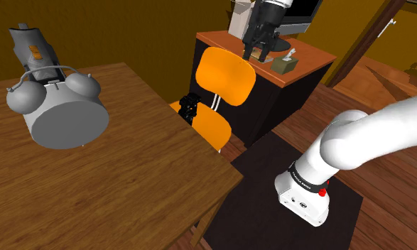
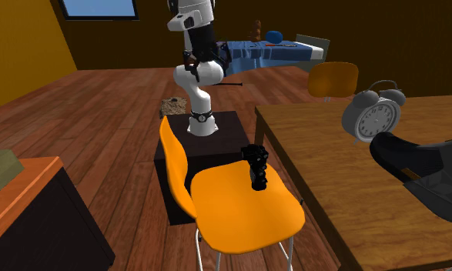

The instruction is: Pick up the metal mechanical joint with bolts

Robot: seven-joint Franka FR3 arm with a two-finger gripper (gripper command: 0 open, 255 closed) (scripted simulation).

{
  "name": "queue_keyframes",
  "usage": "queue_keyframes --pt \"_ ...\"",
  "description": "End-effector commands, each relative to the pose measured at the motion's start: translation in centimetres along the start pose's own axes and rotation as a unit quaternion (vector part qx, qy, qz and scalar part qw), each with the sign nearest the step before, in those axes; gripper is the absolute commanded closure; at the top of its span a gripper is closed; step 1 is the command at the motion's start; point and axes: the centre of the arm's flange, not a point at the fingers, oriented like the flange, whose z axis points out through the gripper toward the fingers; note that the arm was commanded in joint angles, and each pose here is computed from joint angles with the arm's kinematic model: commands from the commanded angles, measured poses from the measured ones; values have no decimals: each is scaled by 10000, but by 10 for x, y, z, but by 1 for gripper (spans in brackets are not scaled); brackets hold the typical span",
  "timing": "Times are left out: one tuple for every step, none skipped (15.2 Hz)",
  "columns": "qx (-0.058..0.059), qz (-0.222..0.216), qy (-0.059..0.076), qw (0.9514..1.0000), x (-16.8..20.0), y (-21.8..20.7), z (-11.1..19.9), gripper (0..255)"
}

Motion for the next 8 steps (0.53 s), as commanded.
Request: queue_keyframes --pt "23 -78 -195 9998 26 -8 16 0" --pt "35 -117 -291 9995 38 -12 25 0" --pt "47 -156 -386 9991 51 -16 34 0" --pt "58 -194 -482 9986 63 -20 43 0" --pt "70 -233 -577 9980 74 -24 52 0" --pt "81 -272 -673 9973 86 -28 61 0" --pt "93 -311 -768 9965 97 -32 71 0" --pt "104 -350 -863 9956 108 -37 80 0"
